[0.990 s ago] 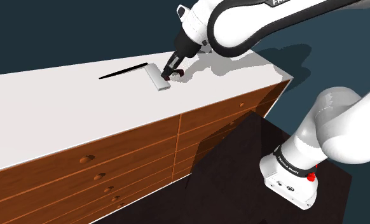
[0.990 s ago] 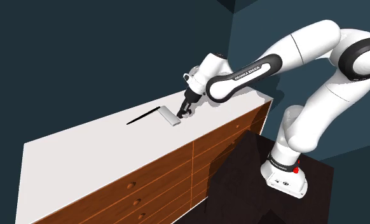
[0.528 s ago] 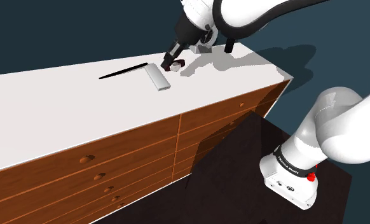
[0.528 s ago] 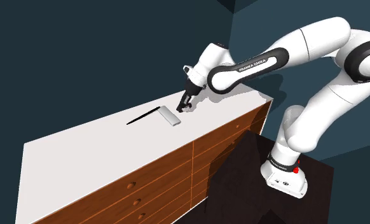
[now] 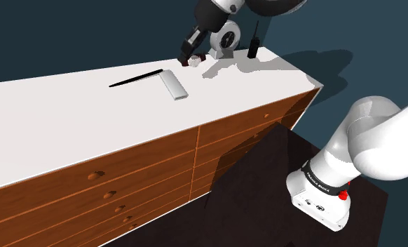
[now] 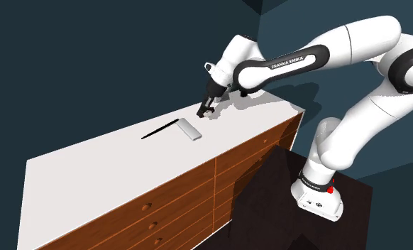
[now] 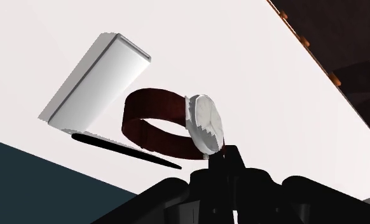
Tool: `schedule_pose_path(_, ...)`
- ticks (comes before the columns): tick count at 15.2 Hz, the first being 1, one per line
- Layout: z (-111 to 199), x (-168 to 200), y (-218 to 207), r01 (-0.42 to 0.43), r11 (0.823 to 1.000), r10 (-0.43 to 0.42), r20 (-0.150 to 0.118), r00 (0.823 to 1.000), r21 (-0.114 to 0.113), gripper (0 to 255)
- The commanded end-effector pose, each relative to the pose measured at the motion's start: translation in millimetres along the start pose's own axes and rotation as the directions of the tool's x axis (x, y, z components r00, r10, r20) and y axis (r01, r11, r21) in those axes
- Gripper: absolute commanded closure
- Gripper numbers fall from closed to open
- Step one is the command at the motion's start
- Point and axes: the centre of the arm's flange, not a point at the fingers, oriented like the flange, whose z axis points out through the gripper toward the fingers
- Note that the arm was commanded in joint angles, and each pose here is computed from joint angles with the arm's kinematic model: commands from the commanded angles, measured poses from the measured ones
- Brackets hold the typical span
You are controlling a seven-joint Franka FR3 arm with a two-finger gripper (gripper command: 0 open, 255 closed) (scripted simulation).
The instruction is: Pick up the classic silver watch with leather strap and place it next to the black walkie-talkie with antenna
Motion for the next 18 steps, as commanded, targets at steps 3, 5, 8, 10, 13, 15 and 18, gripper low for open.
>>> schedule_pose_path(3,-18.3,10.0,-2.3,0.0,1.0,0.0,0.001,1.0,0.0,255)
schedule_pose_path(5,-27.5,15.1,-2.8,0.0,1.0,0.0,0.001,1.0,0.0,255)
schedule_pose_path(8,-41.4,22.6,-3.6,0.0,1.0,0.0,0.001,1.0,0.0,255)
schedule_pose_path(10,-50.7,27.7,-4.1,0.0,1.0,0.0,0.001,1.0,0.0,255)
schedule_pose_path(13,-64.6,35.3,-4.9,0.0,1.0,0.0,0.001,1.0,0.0,255)
schedule_pose_path(15,-66.9,32.7,7.8,0.0,1.0,0.0,0.001,1.0,0.0,255)
schedule_pose_path(18,-73.5,24.6,46.0,0.0,1.0,0.0,0.001,1.0,0.0,255)
